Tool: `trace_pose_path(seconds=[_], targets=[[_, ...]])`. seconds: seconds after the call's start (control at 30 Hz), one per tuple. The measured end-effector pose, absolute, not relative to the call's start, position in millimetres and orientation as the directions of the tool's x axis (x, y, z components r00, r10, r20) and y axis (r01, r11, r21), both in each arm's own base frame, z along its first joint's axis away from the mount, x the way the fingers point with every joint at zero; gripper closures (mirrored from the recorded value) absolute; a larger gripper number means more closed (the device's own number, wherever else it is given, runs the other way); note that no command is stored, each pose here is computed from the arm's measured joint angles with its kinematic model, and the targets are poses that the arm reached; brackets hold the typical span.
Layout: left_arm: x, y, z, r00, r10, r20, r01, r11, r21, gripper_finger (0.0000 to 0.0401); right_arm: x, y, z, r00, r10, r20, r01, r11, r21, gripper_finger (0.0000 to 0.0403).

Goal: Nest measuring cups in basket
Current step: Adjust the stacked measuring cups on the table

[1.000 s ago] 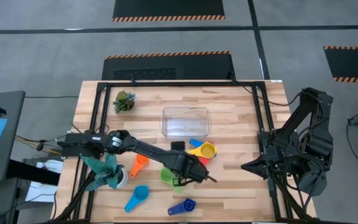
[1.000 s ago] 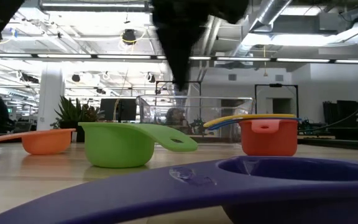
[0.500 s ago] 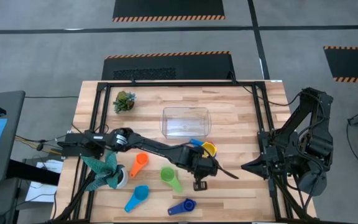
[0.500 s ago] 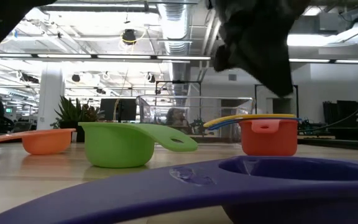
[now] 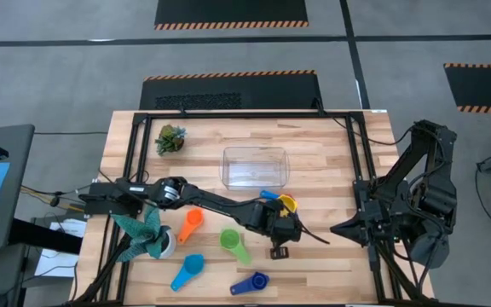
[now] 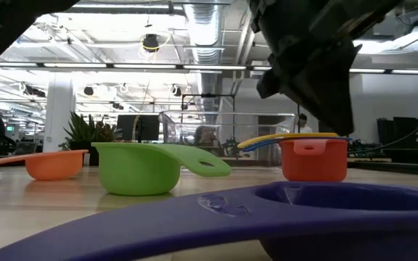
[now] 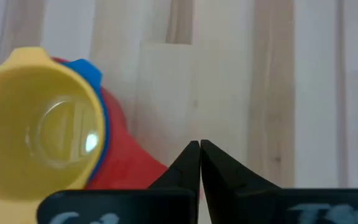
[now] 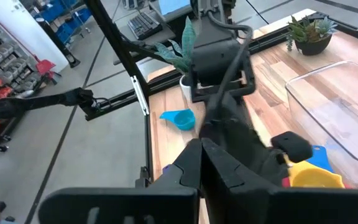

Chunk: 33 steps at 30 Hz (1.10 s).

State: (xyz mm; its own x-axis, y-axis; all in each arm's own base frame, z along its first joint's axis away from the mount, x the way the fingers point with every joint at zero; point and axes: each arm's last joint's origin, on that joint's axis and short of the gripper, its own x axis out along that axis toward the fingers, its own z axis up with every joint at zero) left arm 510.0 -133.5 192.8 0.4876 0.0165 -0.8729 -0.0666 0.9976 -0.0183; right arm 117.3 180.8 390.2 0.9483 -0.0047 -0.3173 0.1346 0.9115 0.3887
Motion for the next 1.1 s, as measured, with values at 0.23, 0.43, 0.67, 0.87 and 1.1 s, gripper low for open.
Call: trace_pose_path(seconds=[0.23, 0.43, 0.67, 0.87, 1.1], targets=[[511, -126, 192, 0.477, 0.023, -0.878, -0.073, 0.997, -0.014, 0.0401, 118, 182, 391, 0.951, 0.0, -0.31, 0.131, 0.906, 0.403, 0.0376], [506, -121, 189, 0.419, 0.067, -0.906, -0.088, 0.996, 0.032, 0.0401, 118, 182, 392, 0.952, 0.002, -0.308, 0.13, 0.904, 0.407, 0.0376], [497, -112, 186, 0.333, 0.178, -0.926, -0.127, 0.982, 0.143, 0.0401, 118, 182, 392, 0.952, 0.002, -0.308, 0.13, 0.904, 0.406, 0.0376], [498, -109, 198, 0.35, 0.218, -0.911, -0.143, 0.973, 0.178, 0.0401, 118, 182, 392, 0.951, 0.002, -0.308, 0.129, 0.905, 0.404, 0.0376], [492, -105, 207, 0.324, 0.248, -0.913, -0.157, 0.966, 0.207, 0.0401, 118, 182, 391, 0.951, 0.0, -0.31, 0.128, 0.91, 0.395, 0.0376]])
